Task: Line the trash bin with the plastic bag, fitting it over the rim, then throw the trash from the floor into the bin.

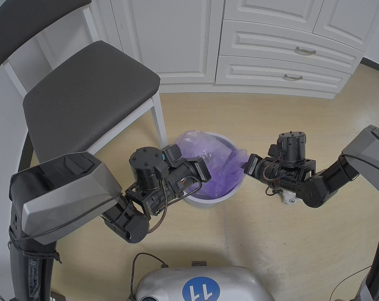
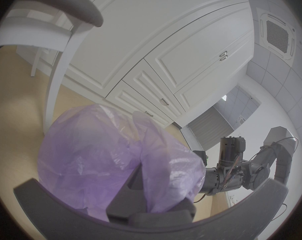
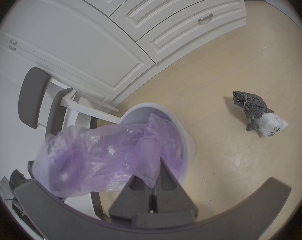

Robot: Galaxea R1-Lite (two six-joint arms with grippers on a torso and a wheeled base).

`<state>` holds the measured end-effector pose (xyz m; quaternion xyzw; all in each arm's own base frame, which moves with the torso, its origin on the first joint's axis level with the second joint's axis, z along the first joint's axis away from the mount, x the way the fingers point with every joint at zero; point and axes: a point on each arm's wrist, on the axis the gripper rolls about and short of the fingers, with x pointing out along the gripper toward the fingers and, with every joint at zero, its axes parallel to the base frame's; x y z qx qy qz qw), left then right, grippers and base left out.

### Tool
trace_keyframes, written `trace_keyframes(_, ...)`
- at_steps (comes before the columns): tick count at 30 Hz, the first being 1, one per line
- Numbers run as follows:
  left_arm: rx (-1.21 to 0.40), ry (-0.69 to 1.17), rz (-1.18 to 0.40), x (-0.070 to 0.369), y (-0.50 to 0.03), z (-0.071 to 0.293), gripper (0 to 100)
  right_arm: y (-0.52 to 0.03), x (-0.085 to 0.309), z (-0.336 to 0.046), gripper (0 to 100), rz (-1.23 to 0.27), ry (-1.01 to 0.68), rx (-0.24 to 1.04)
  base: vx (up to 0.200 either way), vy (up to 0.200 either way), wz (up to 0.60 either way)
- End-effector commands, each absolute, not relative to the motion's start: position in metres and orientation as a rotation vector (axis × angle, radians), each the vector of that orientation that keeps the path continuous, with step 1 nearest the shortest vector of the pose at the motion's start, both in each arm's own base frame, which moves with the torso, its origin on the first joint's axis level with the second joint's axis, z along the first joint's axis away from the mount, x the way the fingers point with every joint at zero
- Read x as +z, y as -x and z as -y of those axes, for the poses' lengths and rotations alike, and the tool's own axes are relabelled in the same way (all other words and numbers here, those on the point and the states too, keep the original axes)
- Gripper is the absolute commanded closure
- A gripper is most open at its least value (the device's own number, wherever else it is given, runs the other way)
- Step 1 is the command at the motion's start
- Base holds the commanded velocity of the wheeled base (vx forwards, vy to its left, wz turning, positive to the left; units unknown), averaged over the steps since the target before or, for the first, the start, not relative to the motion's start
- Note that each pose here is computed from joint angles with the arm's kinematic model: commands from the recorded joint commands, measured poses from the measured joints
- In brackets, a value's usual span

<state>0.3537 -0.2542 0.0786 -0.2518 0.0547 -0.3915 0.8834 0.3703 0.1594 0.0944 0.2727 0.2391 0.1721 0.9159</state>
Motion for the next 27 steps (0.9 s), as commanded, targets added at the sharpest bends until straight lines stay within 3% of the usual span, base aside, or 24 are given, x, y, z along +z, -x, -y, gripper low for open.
trace_keyframes(1,-0.801,0.529,-0.152,0.065,-0.356,0.253,100,-0.373,0.094,-0.159,100,-0.487,-0.564,0.353,0.000,0.000,0.00)
trace_keyframes(13,-0.766,0.511,-0.224,0.027,-0.364,0.252,100,-0.374,0.099,-0.164,100,-0.452,-0.594,0.366,0.000,0.000,0.00)
trace_keyframes(27,-0.691,0.531,-0.129,0.051,-0.390,0.216,100,-0.373,0.113,-0.157,100,-0.383,-0.653,0.373,0.000,0.000,0.00)
